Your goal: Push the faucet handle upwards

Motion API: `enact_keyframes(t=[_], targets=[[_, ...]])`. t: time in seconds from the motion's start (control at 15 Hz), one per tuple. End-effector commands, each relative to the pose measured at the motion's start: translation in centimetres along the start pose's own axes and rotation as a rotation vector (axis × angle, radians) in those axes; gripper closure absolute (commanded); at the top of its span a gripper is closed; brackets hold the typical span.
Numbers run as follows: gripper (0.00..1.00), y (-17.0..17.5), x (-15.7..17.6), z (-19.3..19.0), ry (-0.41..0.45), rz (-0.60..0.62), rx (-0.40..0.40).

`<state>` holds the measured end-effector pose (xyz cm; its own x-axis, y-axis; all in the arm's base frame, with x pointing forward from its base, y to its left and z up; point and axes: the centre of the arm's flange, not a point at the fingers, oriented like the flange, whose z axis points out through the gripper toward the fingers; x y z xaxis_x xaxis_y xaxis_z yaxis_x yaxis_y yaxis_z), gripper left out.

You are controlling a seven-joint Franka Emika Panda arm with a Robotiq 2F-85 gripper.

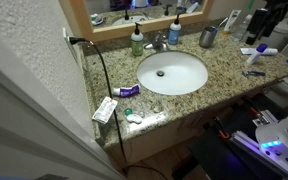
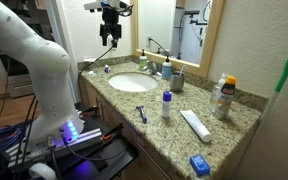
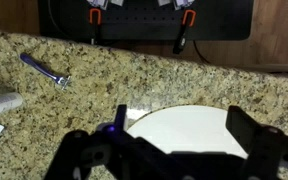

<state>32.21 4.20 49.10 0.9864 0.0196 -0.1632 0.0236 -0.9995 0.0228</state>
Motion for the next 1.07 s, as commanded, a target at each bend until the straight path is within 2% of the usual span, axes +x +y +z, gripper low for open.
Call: enact_keyframes(t=[0.0, 0.13, 0.27, 0.4, 0.53, 0.67, 0.73, 0.93, 1.0], targets=[[0.0, 0.0, 0.0, 0.0, 0.0, 0.0, 0.0], [0.0, 0.0, 0.0, 0.0, 0.0, 0.0, 0.0], [0.0, 0.0, 3.8, -1.6, -0.082, -0.055, -0.133], [0.0, 2.7, 7.3, -4.5, -0.074, -0.049, -0.225], [0.0, 5.1, 9.7, -6.8, -0.032, -0.028, -0.286], [0.0, 7.6, 11.5, -10.4, 0.015, -0.048, -0.295], [0.0, 5.8, 8.5, -6.7, 0.019, -0.023, -0.289], [0.0, 6.4, 9.4, -7.3, 0.023, -0.019, -0.285], [0.0, 6.6, 10.0, -6.2, -0.036, -0.026, -0.22]])
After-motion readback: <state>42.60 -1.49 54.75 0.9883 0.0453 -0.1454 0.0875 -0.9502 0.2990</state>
